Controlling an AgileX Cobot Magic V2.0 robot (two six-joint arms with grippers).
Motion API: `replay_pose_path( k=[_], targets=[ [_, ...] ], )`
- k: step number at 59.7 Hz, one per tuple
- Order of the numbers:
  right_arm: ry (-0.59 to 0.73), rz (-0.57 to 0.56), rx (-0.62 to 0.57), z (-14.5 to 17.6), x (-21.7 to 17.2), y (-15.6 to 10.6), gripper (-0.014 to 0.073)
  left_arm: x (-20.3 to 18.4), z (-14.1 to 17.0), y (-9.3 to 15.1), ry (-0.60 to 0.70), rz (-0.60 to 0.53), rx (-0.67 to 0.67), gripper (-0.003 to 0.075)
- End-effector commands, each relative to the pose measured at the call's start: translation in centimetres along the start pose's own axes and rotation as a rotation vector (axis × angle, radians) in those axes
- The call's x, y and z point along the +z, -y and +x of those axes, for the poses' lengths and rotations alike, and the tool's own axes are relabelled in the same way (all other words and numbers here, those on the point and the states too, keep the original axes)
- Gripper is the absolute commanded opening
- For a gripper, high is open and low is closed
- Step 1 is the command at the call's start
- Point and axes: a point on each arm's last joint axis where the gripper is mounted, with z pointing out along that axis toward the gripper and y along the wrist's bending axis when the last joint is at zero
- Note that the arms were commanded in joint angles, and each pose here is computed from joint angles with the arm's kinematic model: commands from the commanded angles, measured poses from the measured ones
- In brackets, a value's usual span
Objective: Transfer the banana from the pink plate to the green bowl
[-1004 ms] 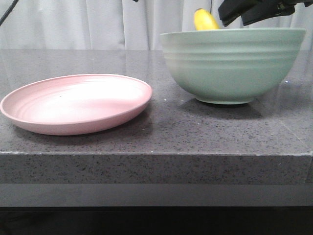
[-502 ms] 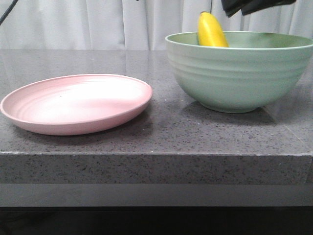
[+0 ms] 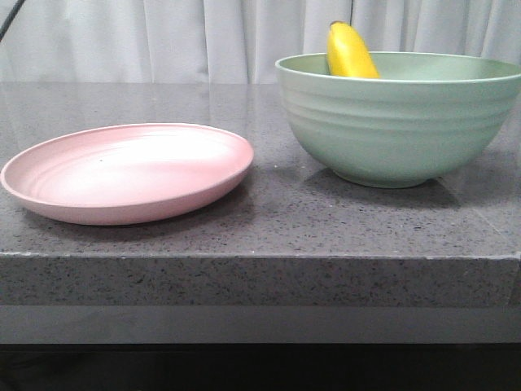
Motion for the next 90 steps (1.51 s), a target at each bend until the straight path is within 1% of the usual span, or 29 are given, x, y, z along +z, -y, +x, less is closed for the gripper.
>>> replay_pose_path(
  k=[1, 6, 10, 15, 19, 24, 26, 32, 36, 39, 46, 53, 57, 62, 67, 90],
  targets=[
    [0.096, 0.005, -0.142, -2.2, -3.2, -2.5, -0.0106, -3.4, -2.8, -2.2, 0.216, -0.07, -0.05, -0.002],
    [0.141, 0.028, -0.203, -2.7, -5.3, -3.9, -0.0106, -5.3, -3.2, -4.4, 0.258, -0.142, -0.079, -0.002],
    [0.202, 0.055, -0.2, -2.9, -7.3, -4.7, -0.0106, -7.6, -3.0, -5.7, 0.299, -0.198, -0.095, -0.002],
    [0.293, 0.112, -0.182, -2.4, -9.7, -5.3, -0.0106, -10.3, -1.9, -6.6, 0.349, -0.267, -0.092, -0.002],
    [0.367, 0.163, -0.165, -1.6, -11.5, -5.7, -0.0106, -12.3, -0.6, -6.8, 0.389, -0.304, -0.097, -0.002],
    [0.434, 0.198, -0.103, 0.2, -12.8, -6.0, -0.0106, -14.7, 1.9, -6.3, 0.44, -0.339, -0.1, -0.002],
    [0.456, 0.197, -0.074, 1.0, -13.2, -6.3, -0.0106, -15.8, 3.0, -5.9, 0.475, -0.348, -0.097, -0.002],
    [0.527, 0.184, 0.032, 4.2, -14.7, -7.1, -0.0106, -17.5, 7.0, -4.8, 0.519, -0.358, -0.091, -0.002],
    [0.553, 0.178, 0.075, 6.1, -15.3, -7.5, -0.0106, -18.5, 9.5, -4.0, 0.535, -0.358, -0.088, -0.002],
    [0.56, 0.181, 0.086, 7.7, -15.5, -7.6, -0.0106, -19.4, 11.6, -3.4, 0.547, -0.357, -0.084, -0.002],
    [0.591, 0.178, 0.072, 10.9, -16.4, -8.4, -0.0106, -20.1, 15.8, -2.4, 0.551, -0.349, -0.089, -0.002],
    [0.61, 0.159, 0.056, 13.8, -16.9, -9.1, -0.0106, -20.8, 19.1, -1.5, 0.587, -0.327, -0.106, -0.002],
    [0.614, 0.143, 0.045, 15.1, -16.9, -9.4, -0.0106, -21.1, 20.5, -1.1, 0.613, -0.321, -0.104, -0.002],
    [0.622, 0.135, 0.039, 16.1, -16.9, -9.6, -0.0106, -21.5, 21.6, -0.8, 0.652, -0.32, -0.096, -0.002],
    [0.628, 0.138, 0.039, 16.3, -17.0, -9.6, -0.0106, -21.8, 22.2, -0.6, 0.685, -0.32, -0.088, -0.002],
    [0.629, 0.136, 0.041, 16.3, -17.0, -9.6, -0.0106, -21.9, 22.2, -0.6, 0.693, -0.32, -0.087, -0.002]
  ],
)
